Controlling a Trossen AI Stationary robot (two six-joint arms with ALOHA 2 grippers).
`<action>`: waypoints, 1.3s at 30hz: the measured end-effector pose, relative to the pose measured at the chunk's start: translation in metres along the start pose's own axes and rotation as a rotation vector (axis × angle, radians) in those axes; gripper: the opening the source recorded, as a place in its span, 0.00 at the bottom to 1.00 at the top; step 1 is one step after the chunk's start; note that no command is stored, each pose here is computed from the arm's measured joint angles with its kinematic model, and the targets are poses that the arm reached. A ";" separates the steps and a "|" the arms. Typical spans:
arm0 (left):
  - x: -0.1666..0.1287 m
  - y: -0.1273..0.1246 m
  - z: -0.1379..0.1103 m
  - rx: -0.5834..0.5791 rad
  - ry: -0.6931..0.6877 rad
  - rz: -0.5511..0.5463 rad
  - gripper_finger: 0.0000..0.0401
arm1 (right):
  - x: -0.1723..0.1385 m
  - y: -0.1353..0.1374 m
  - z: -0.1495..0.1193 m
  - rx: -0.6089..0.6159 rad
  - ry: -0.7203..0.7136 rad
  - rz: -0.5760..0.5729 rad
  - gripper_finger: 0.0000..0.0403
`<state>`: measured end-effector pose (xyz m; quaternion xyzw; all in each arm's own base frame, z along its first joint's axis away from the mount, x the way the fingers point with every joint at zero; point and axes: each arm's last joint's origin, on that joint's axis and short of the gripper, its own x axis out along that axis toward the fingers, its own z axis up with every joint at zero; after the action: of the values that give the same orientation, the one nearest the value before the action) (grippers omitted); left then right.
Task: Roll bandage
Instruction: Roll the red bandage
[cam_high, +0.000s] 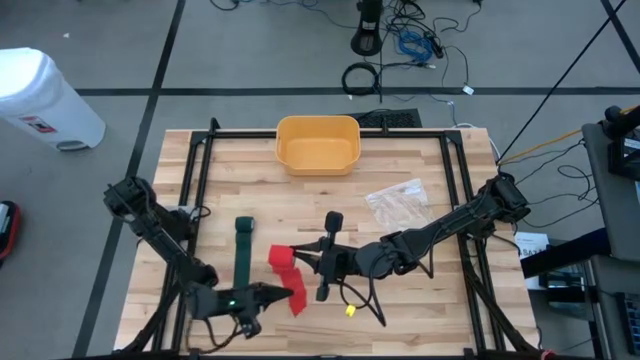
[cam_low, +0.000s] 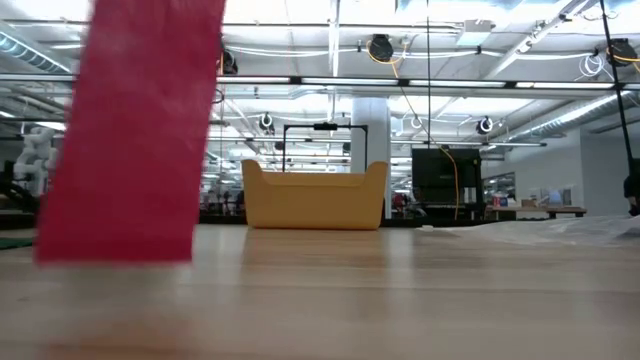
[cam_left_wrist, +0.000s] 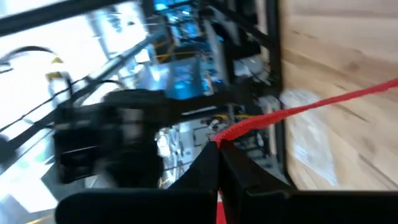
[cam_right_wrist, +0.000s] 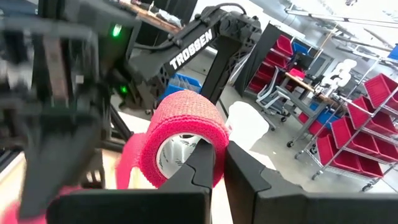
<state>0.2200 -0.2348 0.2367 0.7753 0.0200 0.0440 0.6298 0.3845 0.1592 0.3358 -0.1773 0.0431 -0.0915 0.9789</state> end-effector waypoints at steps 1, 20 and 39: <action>-0.003 0.004 0.001 -0.017 -0.004 0.023 0.01 | 0.000 0.000 -0.001 -0.005 0.005 0.003 0.04; -0.041 0.090 -0.049 -0.245 -0.048 0.515 0.00 | -0.002 0.004 -0.004 -0.001 0.040 0.027 0.04; -0.025 0.101 -0.082 -0.402 -0.054 0.551 0.00 | -0.004 0.011 -0.003 0.043 0.002 0.204 0.04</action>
<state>0.1847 -0.1782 0.3505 0.6128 -0.2161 0.1949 0.7348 0.3823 0.1690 0.3291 -0.1510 0.0599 0.0076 0.9867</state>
